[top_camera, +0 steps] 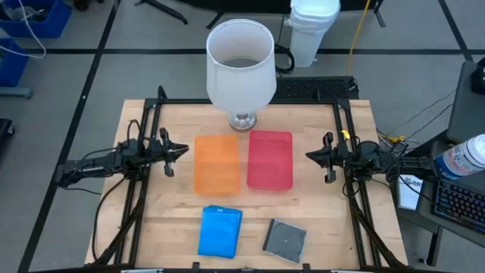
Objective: Pick & place jewel cases by type
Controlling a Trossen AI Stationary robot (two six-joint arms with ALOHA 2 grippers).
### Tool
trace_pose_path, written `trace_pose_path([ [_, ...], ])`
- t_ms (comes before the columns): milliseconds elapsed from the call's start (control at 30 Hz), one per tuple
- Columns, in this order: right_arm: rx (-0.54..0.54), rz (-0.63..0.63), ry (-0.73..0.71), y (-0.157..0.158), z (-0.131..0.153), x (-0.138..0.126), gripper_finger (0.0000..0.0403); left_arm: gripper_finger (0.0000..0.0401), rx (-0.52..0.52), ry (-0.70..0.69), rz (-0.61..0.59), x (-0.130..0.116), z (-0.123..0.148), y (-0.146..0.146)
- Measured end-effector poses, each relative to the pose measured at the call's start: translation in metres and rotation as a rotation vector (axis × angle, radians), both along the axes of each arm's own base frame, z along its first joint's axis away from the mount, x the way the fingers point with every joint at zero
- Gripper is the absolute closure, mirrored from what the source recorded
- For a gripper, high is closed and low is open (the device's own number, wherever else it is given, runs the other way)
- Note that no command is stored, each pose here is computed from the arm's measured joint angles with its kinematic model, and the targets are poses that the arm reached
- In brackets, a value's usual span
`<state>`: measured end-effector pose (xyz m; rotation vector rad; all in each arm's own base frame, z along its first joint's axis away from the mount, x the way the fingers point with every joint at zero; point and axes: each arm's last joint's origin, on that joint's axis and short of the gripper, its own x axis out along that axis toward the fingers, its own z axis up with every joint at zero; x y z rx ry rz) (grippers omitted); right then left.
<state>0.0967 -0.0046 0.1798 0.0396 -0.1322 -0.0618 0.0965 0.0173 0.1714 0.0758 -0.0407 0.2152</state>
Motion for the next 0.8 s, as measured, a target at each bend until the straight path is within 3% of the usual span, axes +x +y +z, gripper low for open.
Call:
trace_pose_path([
  [700, 0.0, 0.0, -0.009, 0.0, 0.001, -0.0002, 0.0403, 0.035, 0.0, 0.0, 0.0, 0.0, 0.0, 0.0],
  [800, 0.052, 0.007, -0.002, 0.0, 0.0002, -0.0001, 0.0403, 0.035, 0.0, 0.001, 0.0, 0.0, -0.0001, 0.0],
])
